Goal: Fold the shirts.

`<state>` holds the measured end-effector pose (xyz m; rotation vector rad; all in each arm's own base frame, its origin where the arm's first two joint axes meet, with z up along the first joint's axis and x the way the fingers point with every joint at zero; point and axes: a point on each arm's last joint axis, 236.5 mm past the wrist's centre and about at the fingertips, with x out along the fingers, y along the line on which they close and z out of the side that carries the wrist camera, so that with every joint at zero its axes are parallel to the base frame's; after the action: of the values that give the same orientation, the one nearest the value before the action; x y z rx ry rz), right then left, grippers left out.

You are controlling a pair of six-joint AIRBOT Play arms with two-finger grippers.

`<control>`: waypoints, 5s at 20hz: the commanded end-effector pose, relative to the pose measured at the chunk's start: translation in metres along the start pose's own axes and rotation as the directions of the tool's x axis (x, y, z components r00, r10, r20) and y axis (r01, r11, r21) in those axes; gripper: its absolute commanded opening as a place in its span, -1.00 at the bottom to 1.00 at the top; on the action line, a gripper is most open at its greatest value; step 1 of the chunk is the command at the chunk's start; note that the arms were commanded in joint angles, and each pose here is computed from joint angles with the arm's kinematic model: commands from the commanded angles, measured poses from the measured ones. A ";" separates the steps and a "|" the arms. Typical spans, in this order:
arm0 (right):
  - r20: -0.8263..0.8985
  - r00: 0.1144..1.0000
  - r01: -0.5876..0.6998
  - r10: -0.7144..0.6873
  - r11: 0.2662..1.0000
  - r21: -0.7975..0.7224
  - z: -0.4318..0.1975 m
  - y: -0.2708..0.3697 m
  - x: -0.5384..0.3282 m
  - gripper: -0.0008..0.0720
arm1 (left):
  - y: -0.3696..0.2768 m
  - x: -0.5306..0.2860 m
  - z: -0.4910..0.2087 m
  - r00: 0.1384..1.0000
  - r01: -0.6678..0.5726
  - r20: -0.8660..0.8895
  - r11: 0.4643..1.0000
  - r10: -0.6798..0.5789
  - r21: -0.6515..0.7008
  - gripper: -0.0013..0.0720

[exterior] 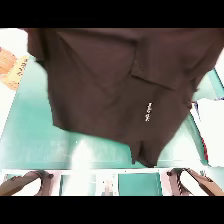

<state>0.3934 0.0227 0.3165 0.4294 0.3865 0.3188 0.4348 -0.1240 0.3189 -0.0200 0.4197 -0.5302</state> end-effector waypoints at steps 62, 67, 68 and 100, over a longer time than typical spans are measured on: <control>-0.706 0.702 0.516 0.091 0.618 0.593 -0.418 -0.194 0.014 0.20 | 0.084 0.025 -0.431 0.714 -0.266 -0.544 0.548 -0.441 -0.793 -0.90; -0.637 0.759 0.416 0.139 0.648 0.638 -0.382 -0.186 0.031 -0.92 | 0.085 0.025 -0.422 0.725 -0.252 -0.540 0.564 -0.428 -0.786 -0.91; -0.624 0.766 0.381 0.155 0.672 0.635 -0.365 -0.182 0.034 -0.92 | 0.087 0.024 -0.412 0.735 -0.239 -0.535 0.580 -0.416 -0.779 -0.91; 0.101 0.982 0.150 -0.159 0.984 0.094 -0.032 -0.083 -0.009 -0.92 | 0.045 -0.048 -0.038 0.992 0.121 0.008 0.958 -0.123 -0.262 -0.90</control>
<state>0.3521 -0.0440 0.3446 0.4111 0.1536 0.0974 0.3571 -0.0511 0.3807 -0.1755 0.3521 -0.5114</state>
